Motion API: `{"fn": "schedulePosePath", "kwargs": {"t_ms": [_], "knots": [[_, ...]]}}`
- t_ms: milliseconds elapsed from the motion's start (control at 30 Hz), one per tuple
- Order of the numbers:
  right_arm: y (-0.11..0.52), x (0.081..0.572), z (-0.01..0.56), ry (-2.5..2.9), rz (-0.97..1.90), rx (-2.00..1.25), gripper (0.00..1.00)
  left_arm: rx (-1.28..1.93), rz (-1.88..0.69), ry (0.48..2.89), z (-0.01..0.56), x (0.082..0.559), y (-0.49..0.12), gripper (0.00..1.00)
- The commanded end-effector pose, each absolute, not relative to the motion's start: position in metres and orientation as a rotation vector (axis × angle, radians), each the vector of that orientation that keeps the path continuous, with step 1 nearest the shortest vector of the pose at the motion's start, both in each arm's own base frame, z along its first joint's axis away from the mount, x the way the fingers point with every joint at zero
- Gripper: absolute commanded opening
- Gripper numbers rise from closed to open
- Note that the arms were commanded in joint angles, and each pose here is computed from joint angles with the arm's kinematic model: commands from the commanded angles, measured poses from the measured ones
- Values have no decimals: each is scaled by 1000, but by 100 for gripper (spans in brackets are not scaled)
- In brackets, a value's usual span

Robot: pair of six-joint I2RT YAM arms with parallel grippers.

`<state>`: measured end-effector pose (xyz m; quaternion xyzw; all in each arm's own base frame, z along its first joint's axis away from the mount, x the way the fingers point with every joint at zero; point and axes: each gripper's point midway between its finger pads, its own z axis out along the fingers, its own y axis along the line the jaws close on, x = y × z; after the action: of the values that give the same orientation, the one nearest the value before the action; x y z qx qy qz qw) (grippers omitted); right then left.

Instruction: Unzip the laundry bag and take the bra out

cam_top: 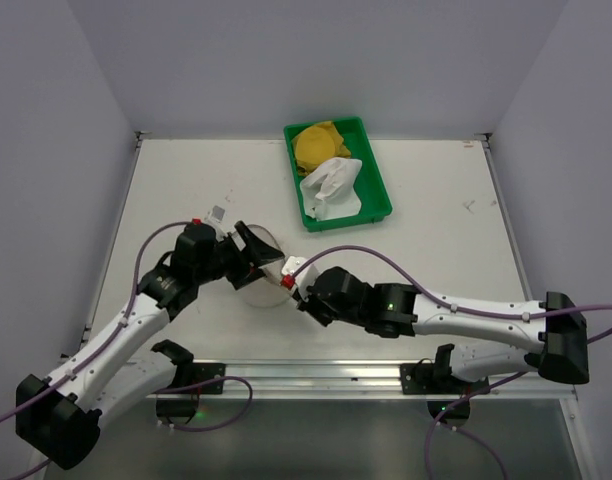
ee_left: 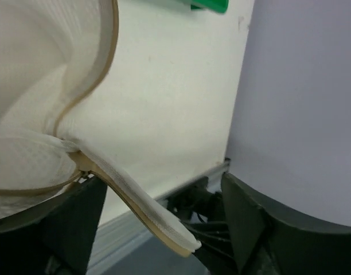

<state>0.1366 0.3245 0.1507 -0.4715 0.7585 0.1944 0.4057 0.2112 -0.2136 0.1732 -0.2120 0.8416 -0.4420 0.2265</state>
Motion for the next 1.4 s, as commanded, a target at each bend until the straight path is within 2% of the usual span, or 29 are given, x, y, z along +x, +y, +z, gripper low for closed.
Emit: {"fn": "schedulePosePath", "kwargs": {"t_ms": [0,67,100,300,567,733,800,833,867,967,1033,1200,1367], "knots": [[330,127,177,1950,575,-1167,0,-511,-857,2249,198,236,-172,91],[327,125,181,1975,570,-1160,0,-495,-746,2249,204,237,-158,93],[330,125,190,1971,581,-1153,0,-512,-679,2190,218,246,-147,93],[331,125,198,2036,566,-1138,0,-578,-373,2149,220,246,-97,91],[344,116,206,2048,639,-1161,0,-605,-295,2256,151,239,-93,86],[348,106,204,2066,682,-1216,0,-511,-328,2311,132,257,-112,77],[350,100,207,2067,723,-1240,0,-425,-351,2358,125,263,-124,68],[350,99,206,2071,724,-1245,0,-382,-398,2333,130,271,-133,64],[353,91,207,2070,775,-1276,0,-299,-453,2351,129,273,-145,56],[356,84,208,2085,829,-1289,0,-110,-643,2306,144,282,-180,43],[361,79,210,2089,876,-1290,0,-5,-754,2253,160,286,-202,41],[366,84,198,2159,903,-1258,0,344,-917,2186,174,258,-260,38],[365,110,187,2198,1073,-1128,0,363,-949,2156,169,246,-258,43]]}}
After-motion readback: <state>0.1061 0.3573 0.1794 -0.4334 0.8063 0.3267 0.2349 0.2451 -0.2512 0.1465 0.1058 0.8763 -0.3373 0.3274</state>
